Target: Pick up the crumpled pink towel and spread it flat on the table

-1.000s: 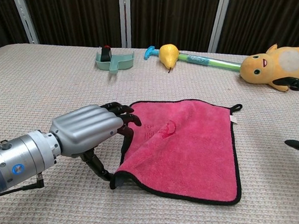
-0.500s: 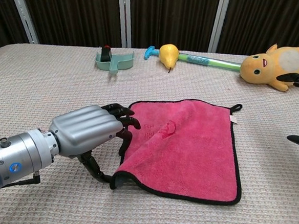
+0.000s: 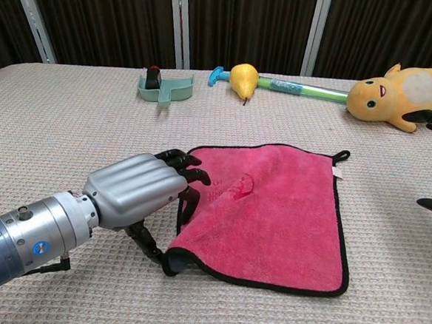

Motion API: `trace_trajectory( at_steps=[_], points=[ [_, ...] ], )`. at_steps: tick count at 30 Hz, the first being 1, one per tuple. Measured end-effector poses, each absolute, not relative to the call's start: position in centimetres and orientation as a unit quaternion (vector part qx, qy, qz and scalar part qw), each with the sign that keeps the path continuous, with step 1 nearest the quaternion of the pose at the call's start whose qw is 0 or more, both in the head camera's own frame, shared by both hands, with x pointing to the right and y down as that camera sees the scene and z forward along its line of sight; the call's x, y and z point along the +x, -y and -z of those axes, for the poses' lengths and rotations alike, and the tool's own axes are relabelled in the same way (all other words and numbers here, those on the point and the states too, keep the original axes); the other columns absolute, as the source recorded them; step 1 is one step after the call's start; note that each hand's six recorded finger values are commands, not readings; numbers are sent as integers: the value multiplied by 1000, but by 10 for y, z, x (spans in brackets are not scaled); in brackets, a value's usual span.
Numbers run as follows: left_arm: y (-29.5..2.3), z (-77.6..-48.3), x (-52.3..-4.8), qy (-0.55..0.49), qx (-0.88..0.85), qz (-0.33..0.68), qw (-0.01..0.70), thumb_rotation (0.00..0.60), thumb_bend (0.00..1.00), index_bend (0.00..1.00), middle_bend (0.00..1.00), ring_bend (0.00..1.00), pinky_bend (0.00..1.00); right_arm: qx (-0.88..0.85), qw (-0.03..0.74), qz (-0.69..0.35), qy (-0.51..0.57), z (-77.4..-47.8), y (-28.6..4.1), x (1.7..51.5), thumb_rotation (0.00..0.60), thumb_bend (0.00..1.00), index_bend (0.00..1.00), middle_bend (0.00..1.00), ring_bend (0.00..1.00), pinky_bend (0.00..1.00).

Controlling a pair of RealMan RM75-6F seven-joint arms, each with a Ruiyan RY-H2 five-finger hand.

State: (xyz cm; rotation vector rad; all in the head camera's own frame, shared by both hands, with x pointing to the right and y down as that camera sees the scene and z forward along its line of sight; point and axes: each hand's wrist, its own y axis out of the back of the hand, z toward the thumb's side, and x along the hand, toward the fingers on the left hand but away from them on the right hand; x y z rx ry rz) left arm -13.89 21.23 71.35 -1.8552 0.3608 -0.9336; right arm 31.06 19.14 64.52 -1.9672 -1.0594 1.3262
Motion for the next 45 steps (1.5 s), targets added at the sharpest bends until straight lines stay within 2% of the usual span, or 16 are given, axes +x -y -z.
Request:
trace_trajectory(
  at_steps=[5,14,16,20,22,27,32,45],
  points=[
    [-214,-713,-136,-150,-767,380,495,600,203,493,142,0,7,-729,267,-492,395,-645,-191,313,600,277,0,0,0,0],
    [-218,-714,-136,-144,-771,381,490,600,284,521,145,0,7,-731,266,-490,393,-645,-193,312,600,278,0,0,0,0],
    [-221,-716,-136,-139,-772,381,489,600,276,512,145,0,7,-731,266,-491,392,-645,-194,312,600,278,0,0,0,0],
    [-222,-716,-137,-136,-776,380,485,600,174,486,145,0,7,-731,266,-489,394,-643,-193,311,600,277,0,0,0,0],
    [-221,-717,-138,-136,-776,381,484,600,171,497,145,0,7,-732,266,-488,394,-643,-193,310,600,278,0,0,0,0],
    [-222,-718,-139,-136,-776,383,482,600,312,579,158,0,7,-733,266,-489,391,-645,-195,308,600,277,0,0,0,0],
    [-222,-718,-141,-134,-776,383,483,600,391,601,163,0,7,-732,267,-490,391,-644,-195,309,600,277,0,0,0,0],
    [-216,-717,-152,-130,-770,390,488,600,404,593,162,0,7,-733,265,-490,391,-645,-196,309,600,277,0,0,0,0]
  ],
)
